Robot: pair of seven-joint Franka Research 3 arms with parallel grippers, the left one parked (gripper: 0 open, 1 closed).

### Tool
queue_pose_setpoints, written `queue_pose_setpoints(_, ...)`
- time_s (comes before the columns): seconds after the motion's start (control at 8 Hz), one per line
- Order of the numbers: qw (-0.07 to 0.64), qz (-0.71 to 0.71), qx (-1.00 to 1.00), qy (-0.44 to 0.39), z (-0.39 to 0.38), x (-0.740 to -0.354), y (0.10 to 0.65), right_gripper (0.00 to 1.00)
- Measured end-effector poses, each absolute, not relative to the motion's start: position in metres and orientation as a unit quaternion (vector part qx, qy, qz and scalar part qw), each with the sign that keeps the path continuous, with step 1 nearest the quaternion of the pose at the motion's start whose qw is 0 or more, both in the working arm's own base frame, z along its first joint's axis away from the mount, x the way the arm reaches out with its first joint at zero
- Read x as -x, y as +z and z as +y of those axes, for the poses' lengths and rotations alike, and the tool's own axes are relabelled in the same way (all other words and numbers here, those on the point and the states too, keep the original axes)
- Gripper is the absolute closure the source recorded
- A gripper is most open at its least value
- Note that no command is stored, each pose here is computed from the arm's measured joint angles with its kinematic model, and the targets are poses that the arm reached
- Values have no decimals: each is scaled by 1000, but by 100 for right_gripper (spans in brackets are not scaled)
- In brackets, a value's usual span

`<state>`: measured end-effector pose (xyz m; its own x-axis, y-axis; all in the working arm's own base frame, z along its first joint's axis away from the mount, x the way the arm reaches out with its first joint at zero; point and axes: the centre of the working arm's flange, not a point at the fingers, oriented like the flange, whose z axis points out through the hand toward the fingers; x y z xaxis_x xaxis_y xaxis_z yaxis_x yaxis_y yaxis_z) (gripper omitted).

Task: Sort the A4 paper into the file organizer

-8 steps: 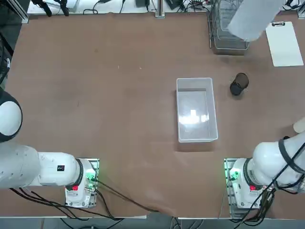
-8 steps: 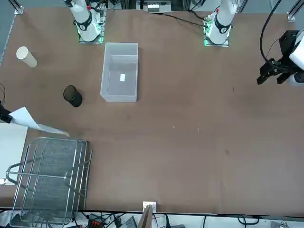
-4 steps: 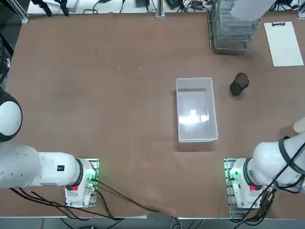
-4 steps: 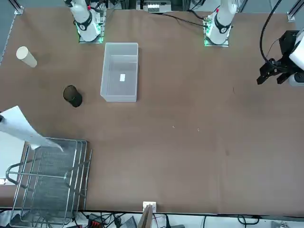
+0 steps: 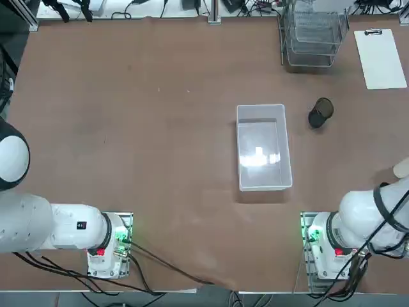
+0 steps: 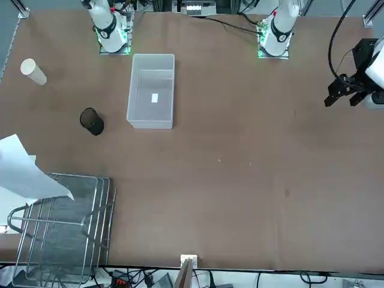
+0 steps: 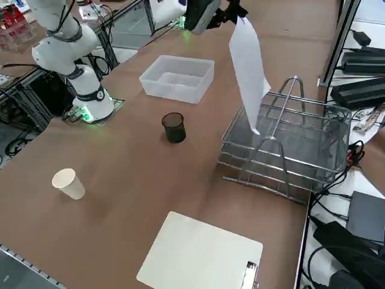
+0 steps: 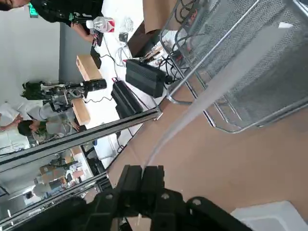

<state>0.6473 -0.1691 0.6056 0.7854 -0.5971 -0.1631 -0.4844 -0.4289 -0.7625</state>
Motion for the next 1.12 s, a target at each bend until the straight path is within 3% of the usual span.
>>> queue_pose_setpoints(0.62,417,313,852,-50,-152,-681,530,99)
queue_pose_setpoints(1.12,386,330,861,-10,-154,-661,491,99)
